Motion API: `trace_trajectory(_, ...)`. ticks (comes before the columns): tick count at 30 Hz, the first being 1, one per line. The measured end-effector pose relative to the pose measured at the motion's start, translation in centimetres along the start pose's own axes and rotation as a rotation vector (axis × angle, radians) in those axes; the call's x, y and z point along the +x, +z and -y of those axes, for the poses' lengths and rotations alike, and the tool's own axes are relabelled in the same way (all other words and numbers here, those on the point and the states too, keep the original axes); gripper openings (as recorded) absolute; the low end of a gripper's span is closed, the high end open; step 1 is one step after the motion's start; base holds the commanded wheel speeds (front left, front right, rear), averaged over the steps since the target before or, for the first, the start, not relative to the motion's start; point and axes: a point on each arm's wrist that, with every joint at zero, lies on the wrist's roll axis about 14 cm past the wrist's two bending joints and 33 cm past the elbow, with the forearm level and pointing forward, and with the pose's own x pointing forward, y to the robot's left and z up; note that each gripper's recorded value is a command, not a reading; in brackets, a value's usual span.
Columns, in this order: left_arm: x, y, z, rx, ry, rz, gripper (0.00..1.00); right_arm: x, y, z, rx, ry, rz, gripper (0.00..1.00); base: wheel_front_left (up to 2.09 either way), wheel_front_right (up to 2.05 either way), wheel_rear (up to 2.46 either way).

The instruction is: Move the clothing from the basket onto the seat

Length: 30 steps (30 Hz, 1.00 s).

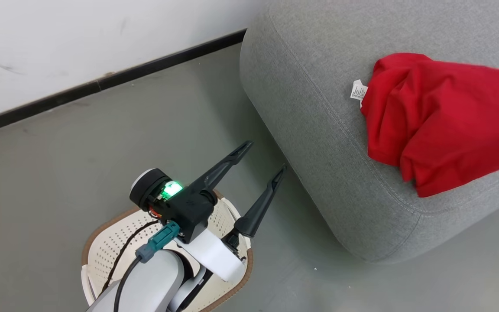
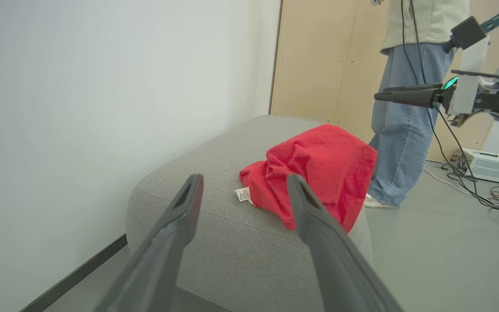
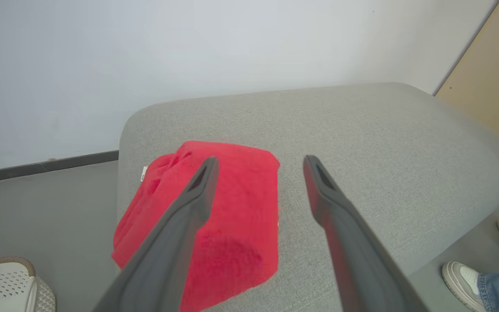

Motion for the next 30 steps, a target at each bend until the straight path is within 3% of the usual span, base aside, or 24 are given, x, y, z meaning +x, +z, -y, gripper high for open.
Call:
trace_trajectory(6,-0.8,0.3,-0.9,0.017,0.058,-0.003,1.00,0.1,2.1,-1.2,-0.017,0.051,0.061,1.00,0.00,0.00,0.00)
trace_trajectory(20,-4.4,1.1,-4.6,0.061,0.257,-0.020,1.00,2.1,6.5,-9.2,-0.040,0.252,0.200,1.00,0.00,0.00,0.00)
trace_trajectory(30,-8.5,1.3,-7.5,0.063,0.431,-0.036,1.00,3.3,7.4,-14.7,-0.019,0.347,0.245,1.00,0.00,0.00,0.00)
